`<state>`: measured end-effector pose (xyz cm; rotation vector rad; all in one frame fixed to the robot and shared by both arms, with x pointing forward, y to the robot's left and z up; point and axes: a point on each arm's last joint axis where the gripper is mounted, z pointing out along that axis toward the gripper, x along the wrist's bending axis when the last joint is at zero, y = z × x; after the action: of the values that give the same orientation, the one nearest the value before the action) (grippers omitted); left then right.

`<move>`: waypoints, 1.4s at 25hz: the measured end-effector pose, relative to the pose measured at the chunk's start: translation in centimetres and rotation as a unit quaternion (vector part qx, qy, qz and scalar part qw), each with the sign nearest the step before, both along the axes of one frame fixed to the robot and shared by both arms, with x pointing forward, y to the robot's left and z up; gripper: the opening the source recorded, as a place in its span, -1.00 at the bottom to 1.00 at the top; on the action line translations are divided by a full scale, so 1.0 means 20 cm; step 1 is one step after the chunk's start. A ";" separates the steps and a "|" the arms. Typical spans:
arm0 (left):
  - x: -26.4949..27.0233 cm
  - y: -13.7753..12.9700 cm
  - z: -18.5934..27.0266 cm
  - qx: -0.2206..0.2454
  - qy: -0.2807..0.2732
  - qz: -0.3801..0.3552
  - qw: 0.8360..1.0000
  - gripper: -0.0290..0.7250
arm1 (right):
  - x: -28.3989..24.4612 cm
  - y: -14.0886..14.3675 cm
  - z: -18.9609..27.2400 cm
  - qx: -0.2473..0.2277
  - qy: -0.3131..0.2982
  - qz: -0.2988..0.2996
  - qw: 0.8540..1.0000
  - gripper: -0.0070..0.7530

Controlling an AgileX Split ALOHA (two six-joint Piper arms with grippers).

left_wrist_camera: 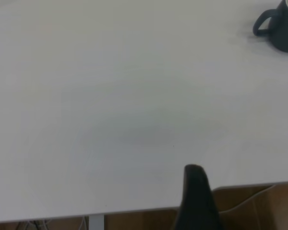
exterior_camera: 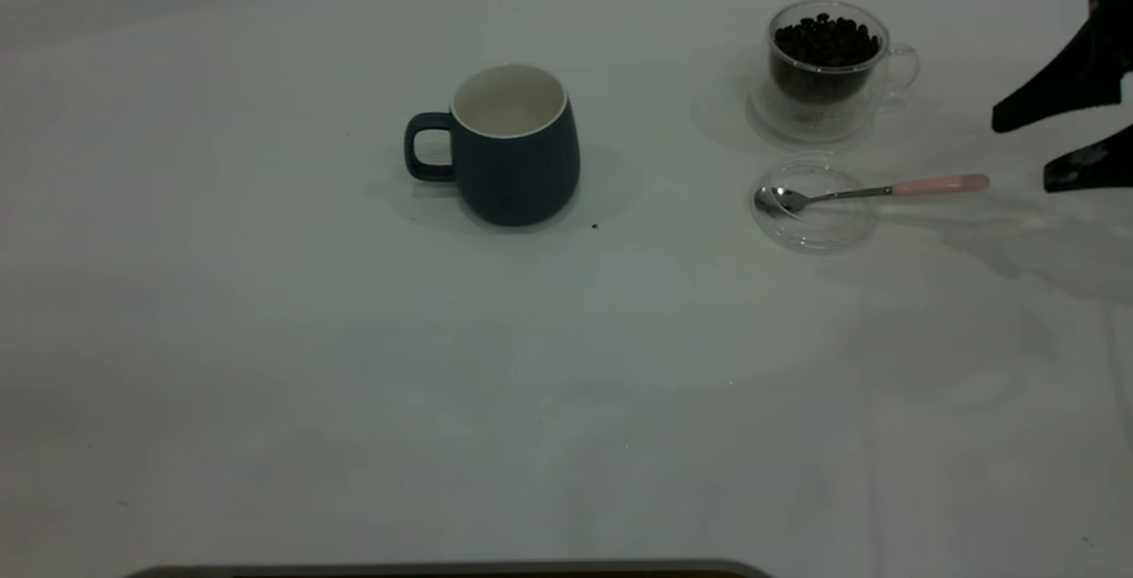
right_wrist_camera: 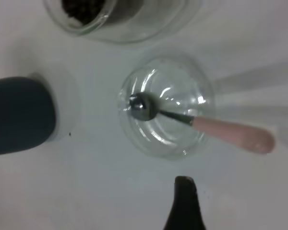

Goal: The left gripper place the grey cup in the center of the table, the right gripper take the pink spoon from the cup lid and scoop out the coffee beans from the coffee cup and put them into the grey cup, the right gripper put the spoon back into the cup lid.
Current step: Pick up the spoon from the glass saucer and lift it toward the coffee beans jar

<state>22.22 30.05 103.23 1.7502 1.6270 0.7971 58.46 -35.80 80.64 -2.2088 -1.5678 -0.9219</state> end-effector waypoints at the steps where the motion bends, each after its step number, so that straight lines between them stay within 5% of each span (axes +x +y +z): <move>1: 0.00 0.00 0.00 0.000 0.000 0.000 1.000 0.63 | 0.01 -0.01 -0.02 0.005 -0.001 0.002 1.000 0.71; 19: 0.00 0.00 0.00 0.000 0.000 -0.001 1.000 0.63 | 0.11 -0.05 -0.26 0.052 -0.018 0.055 0.997 0.70; 35: 0.00 0.00 0.00 0.000 0.000 -0.001 1.000 0.63 | 0.16 0.12 -0.25 0.065 -0.039 0.080 0.994 0.65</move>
<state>22.21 30.03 103.23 1.7507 1.6255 0.7954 61.56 -33.40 75.63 -1.9498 -1.6407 -1.0411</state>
